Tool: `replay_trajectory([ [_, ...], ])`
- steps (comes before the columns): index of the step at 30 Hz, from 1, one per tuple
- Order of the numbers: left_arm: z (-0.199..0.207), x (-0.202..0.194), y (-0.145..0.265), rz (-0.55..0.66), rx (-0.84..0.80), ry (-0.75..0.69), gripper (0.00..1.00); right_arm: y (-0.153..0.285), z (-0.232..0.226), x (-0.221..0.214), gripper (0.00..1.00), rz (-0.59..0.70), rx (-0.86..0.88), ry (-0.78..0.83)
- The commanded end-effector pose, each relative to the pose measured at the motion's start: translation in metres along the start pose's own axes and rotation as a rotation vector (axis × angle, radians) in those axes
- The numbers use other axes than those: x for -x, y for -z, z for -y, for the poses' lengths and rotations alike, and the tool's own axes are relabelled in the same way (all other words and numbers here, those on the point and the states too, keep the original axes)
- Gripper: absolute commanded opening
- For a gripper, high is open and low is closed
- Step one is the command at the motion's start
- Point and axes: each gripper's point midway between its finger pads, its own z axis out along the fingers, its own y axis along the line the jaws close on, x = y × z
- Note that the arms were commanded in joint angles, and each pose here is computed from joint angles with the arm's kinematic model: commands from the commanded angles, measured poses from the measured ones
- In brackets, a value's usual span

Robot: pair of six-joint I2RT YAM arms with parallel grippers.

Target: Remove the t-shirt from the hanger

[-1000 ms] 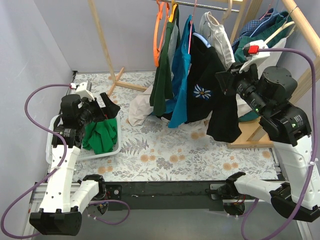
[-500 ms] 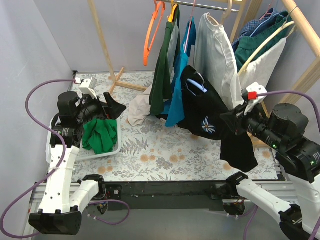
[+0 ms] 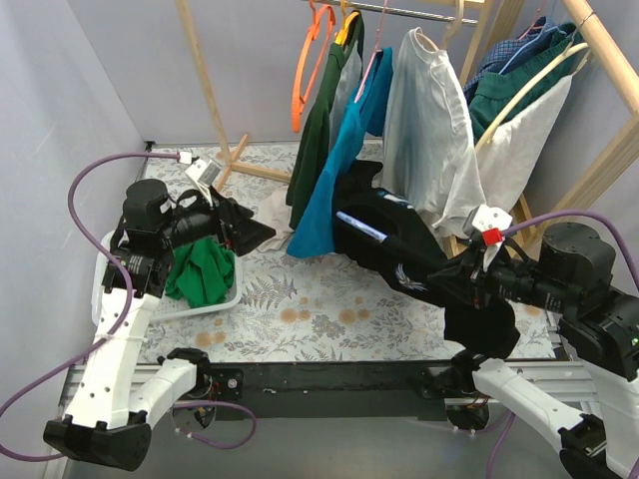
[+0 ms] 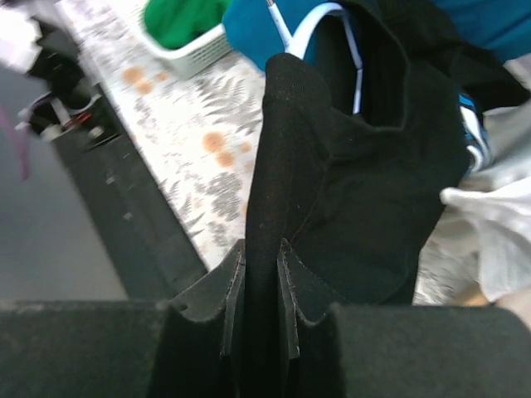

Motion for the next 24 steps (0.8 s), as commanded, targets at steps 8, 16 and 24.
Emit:
replay_trajectory([
  [8, 0.1, -0.002, 0.041, 0.009, -0.401, -0.29, 0.98, 0.014, -0.064, 0.043, 0.01, 0.153, 0.396, 0.121],
  [16, 0.13, 0.018, 0.059, 0.055, -0.474, -0.388, 0.98, 0.007, -0.09, 0.066, 0.01, 0.268, 0.639, 0.113],
  [24, 0.144, 0.011, 0.052, 0.0, -0.605, -0.357, 0.96, -0.01, -0.085, 0.084, 0.01, 0.356, 0.681, 0.076],
])
